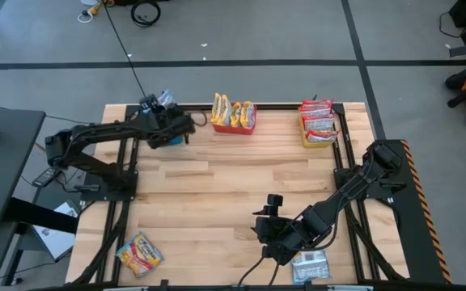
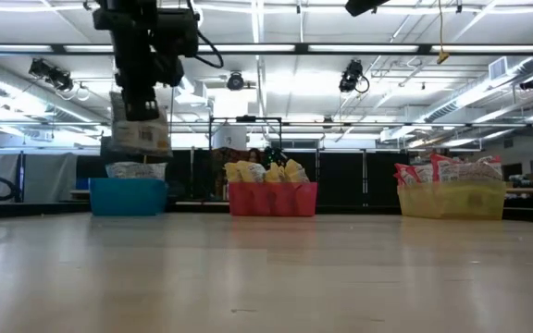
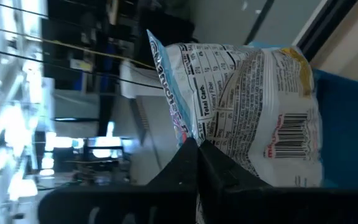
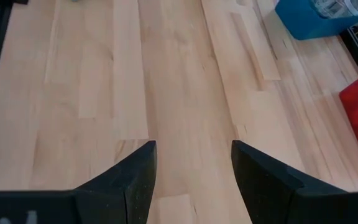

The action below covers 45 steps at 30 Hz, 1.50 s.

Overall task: Sort Maruchan noodles
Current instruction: Put the top blue noodle pack into the blue bin

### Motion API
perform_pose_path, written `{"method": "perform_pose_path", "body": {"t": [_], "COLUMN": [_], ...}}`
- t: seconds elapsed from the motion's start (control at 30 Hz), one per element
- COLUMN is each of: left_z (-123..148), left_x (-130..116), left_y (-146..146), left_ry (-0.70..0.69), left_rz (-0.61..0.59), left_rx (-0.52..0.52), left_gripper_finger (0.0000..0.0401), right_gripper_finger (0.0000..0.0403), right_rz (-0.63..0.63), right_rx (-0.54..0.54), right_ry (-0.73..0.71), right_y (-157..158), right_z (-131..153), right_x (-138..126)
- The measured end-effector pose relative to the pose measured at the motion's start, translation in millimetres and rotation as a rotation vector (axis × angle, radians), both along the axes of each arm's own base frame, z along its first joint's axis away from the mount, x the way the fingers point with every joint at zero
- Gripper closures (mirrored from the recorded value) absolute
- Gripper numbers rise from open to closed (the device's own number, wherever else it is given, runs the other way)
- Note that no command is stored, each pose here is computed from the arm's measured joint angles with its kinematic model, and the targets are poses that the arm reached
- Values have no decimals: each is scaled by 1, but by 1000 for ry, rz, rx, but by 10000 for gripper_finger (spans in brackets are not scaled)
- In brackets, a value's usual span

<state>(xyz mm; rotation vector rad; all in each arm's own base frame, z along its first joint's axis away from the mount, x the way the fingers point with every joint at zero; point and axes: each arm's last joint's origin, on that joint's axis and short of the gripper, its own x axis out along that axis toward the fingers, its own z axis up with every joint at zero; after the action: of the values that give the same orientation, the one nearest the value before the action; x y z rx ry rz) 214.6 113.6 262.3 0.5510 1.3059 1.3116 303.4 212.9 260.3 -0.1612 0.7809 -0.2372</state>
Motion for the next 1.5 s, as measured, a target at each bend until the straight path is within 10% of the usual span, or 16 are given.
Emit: {"method": "perform_pose_path", "body": {"t": [0.4,0.9,1.5], "left_z": [-29,-72,-86], "left_x": [-21,-17,-42], "left_y": [36,47,63], "left_ry": [101,2,-116], "left_rz": [-26,-223,-89], "left_rx": [-179,-12,-70], "left_gripper_finger": [400,400,357], "right_gripper_finger": [191,191,192], "right_rz": [-25,-73,-69], "right_rx": [44,124,150], "right_ry": [20,59,50], "right_y": [14,16,17], "right_z": [-22,-39,-39], "right_x": [-21,-31,-30]}}
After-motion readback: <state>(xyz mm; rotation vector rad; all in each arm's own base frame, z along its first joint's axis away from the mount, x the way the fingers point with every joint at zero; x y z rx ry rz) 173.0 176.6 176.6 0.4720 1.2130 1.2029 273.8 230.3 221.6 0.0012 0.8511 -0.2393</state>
